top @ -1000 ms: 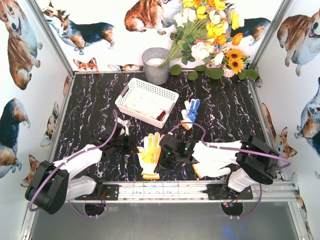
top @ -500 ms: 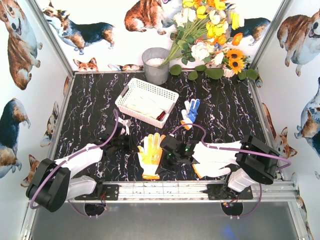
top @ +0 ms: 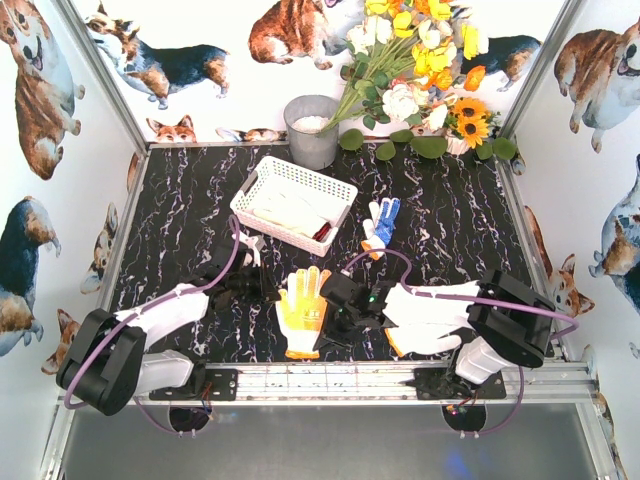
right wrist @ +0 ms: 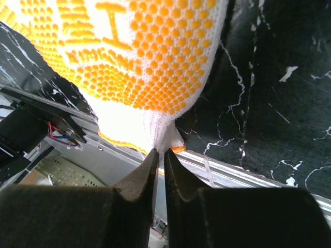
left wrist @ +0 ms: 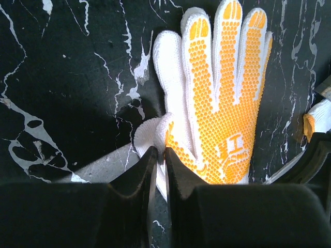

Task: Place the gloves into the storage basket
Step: Pair the glove with the glove.

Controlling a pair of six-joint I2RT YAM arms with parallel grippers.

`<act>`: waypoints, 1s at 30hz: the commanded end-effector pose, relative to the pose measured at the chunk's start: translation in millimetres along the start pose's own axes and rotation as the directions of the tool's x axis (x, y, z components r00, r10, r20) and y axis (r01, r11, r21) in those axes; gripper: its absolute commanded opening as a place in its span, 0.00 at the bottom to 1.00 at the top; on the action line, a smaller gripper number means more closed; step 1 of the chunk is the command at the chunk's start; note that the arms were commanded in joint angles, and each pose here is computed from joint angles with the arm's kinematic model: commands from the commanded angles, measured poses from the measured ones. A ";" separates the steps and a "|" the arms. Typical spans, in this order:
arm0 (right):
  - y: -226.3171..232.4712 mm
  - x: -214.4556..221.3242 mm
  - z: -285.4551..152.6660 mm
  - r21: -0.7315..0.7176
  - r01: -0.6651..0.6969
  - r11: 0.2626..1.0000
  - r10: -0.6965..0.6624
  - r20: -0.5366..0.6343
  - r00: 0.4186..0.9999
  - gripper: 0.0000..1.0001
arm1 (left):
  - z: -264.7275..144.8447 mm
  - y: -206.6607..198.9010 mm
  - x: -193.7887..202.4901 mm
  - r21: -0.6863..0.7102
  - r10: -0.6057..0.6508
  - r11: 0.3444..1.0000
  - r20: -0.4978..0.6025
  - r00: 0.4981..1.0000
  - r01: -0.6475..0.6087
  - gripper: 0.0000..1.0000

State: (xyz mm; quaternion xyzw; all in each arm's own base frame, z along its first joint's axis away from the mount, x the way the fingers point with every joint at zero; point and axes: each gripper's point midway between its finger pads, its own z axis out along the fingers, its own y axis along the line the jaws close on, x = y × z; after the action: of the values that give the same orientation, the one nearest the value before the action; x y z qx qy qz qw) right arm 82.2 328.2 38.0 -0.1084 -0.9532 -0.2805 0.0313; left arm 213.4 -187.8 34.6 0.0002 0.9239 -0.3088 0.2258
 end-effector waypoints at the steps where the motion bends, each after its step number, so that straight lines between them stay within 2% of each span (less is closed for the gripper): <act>1: -2.5 4.2 2.9 0.019 -0.016 1.000 0.016 -0.018 1.000 0.09 | -0.3 -1.8 -18.7 -0.008 0.020 1.000 0.054 0.998 -0.019 0.06; 6: -2.2 4.5 4.2 0.026 -0.012 1.000 0.012 -0.024 1.000 0.09 | -0.6 2.6 -15.3 -0.025 0.020 1.000 0.049 0.999 -0.019 0.06; 10: 1.1 3.6 3.9 0.012 -0.001 1.000 0.001 -0.021 1.000 0.13 | -1.5 6.5 -14.2 -0.043 0.017 0.999 0.051 0.999 -0.015 0.09; 13: 4.7 2.1 0.9 -0.003 0.013 1.000 -0.013 -0.008 1.000 0.20 | -4.6 5.1 -18.0 -0.046 0.019 0.999 0.069 0.997 -0.016 0.18; 16: 12.6 -0.7 -6.6 -0.039 0.042 0.998 -0.041 0.021 0.999 0.33 | -9.9 3.0 -24.9 -0.057 0.018 0.998 0.093 0.995 -0.013 0.30; 21: 22.4 -5.9 -27.5 -0.084 0.090 0.992 -0.083 0.089 0.993 0.51 | -27.5 -4.5 -37.9 -0.076 0.016 0.997 0.144 0.989 -0.005 0.57; 24: 18.4 -7.5 -38.5 -0.082 0.098 0.992 -0.088 0.121 0.989 0.54 | -39.6 -9.5 -36.3 -0.073 0.014 0.997 0.143 0.990 -0.003 0.68; 30: 15.7 -13.2 -39.7 -0.142 0.067 0.988 -0.044 0.164 0.986 0.50 | -44.6 -26.1 2.8 0.067 -0.094 0.994 0.036 0.995 0.091 0.73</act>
State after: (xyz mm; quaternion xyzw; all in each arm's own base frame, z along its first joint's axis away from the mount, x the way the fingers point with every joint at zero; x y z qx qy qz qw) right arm 91.1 320.9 82.7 -0.0887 -0.9381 -0.3330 -0.0357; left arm 217.8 -177.0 88.0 -0.0198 0.9069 -0.3061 0.2889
